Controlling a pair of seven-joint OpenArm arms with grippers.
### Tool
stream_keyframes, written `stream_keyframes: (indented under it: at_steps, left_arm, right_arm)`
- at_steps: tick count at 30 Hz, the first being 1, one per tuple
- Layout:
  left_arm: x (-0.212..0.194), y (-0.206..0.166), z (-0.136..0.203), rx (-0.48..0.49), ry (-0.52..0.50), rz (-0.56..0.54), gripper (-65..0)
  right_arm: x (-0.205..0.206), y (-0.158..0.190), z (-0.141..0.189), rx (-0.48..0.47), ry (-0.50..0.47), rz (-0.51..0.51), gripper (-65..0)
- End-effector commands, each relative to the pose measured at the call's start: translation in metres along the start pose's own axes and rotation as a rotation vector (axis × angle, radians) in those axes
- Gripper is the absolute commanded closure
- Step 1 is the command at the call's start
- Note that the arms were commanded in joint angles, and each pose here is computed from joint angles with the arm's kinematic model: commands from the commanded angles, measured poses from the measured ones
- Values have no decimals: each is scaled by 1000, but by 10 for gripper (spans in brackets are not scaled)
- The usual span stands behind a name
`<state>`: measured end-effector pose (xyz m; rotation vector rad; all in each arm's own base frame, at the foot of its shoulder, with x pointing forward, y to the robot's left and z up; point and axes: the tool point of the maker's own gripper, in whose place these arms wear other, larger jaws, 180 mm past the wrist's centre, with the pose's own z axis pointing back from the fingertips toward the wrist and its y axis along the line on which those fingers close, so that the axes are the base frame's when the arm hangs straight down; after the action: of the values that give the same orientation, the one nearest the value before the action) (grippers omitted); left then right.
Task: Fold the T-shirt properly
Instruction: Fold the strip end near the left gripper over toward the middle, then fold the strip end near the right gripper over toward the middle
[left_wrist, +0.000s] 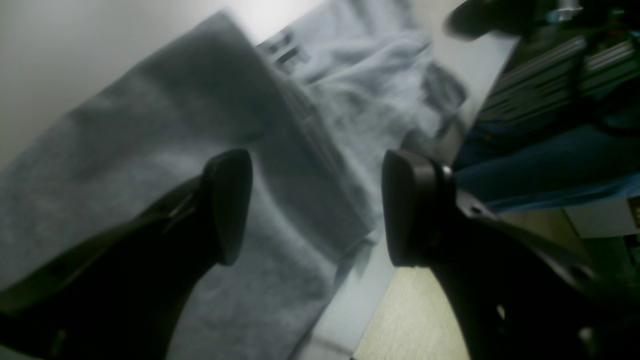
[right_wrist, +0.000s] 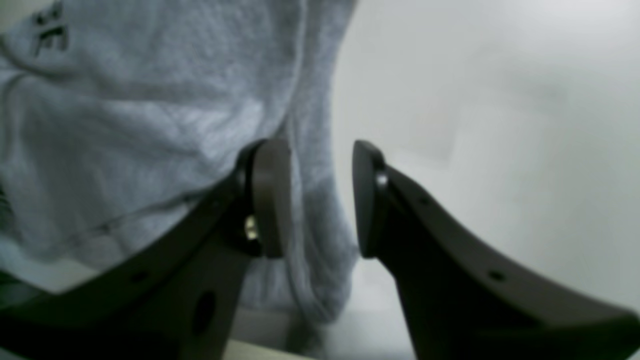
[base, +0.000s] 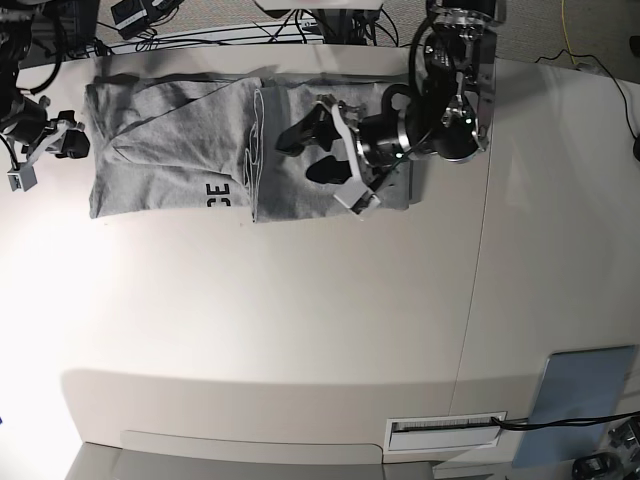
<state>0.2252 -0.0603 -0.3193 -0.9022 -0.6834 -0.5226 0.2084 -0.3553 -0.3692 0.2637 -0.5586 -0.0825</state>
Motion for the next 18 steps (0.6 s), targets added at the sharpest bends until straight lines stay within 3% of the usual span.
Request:
stream_keyframes:
  at_steps: [1,9,18]
  left_arm:
    - [15,-7,1,-22,-54,-14,-410]
    - [12,-1,0,17,-32,-30,-410]
    - [11,1,0,24,-28,-33,-410]
  right_arm:
    - [22,-5,7,7,-48,4,-212]
    - [17,5,2,100,30,-58,-236]
    - [19,0,-3,77,-15,-73,-250]
